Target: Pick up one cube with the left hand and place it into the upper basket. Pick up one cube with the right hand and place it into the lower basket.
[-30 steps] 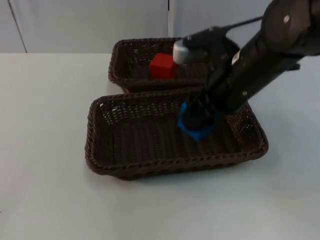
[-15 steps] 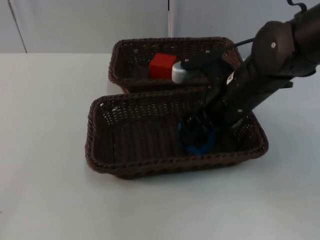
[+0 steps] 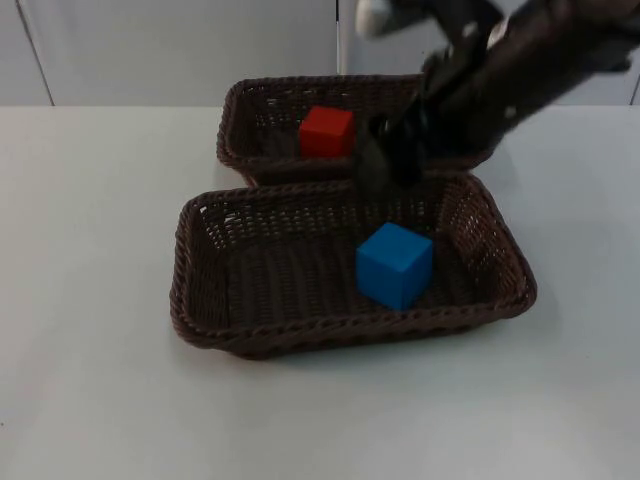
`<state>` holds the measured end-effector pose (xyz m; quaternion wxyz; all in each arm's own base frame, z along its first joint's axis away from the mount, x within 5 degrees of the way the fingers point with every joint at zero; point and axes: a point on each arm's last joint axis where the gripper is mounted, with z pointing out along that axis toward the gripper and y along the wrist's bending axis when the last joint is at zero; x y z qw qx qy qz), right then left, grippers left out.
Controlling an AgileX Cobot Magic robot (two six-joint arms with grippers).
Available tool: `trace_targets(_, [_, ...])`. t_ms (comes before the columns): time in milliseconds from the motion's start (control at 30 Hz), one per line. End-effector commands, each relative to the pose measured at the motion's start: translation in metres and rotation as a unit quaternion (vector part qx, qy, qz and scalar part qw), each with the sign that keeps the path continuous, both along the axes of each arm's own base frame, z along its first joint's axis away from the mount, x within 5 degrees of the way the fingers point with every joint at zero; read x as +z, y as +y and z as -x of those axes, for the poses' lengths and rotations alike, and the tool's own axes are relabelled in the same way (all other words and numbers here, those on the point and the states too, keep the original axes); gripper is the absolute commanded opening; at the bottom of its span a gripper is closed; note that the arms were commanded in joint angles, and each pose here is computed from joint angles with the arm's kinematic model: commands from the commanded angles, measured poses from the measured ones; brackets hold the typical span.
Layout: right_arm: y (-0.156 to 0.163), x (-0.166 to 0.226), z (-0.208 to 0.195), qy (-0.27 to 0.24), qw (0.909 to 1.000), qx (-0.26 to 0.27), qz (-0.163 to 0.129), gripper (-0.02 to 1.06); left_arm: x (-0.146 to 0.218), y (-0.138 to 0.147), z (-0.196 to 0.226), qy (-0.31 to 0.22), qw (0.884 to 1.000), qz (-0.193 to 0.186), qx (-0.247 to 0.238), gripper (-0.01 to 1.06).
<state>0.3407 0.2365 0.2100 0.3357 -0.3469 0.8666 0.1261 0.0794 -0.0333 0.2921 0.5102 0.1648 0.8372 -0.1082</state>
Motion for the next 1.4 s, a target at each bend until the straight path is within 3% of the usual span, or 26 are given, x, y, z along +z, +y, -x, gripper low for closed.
trace_targets(0, [-0.002, 0.028, 0.009, -0.019, 0.9997, 0.007, -0.014, 0.78, 0.0, 0.0, 0.001, -0.001, 1.0, 0.009, 0.001, 0.83])
trace_targets(233, [-0.012, 0.075, 0.025, -0.058, 0.9974, 0.012, -0.041, 0.78, 0.0, 0.0, 0.001, -0.001, 1.0, 0.009, 0.001, 0.83])
trace_targets(500, [-0.02, 0.094, 0.04, -0.056, 0.9976, 0.031, -0.028, 0.78, 0.0, 0.0, 0.001, -0.001, 1.0, 0.009, 0.001, 0.83])
trace_targets(767, [-0.035, 0.12, 0.061, -0.082, 0.9953, 0.036, -0.037, 0.78, 0.0, 0.0, 0.001, -0.001, 1.0, 0.009, 0.001, 0.83])
trace_targets(1367, [-0.075, 0.138, 0.119, -0.125, 0.9898, 0.029, -0.062, 0.78, 0.013, 0.008, 0.037, -0.061, 0.997, 0.045, -0.01, 0.83])
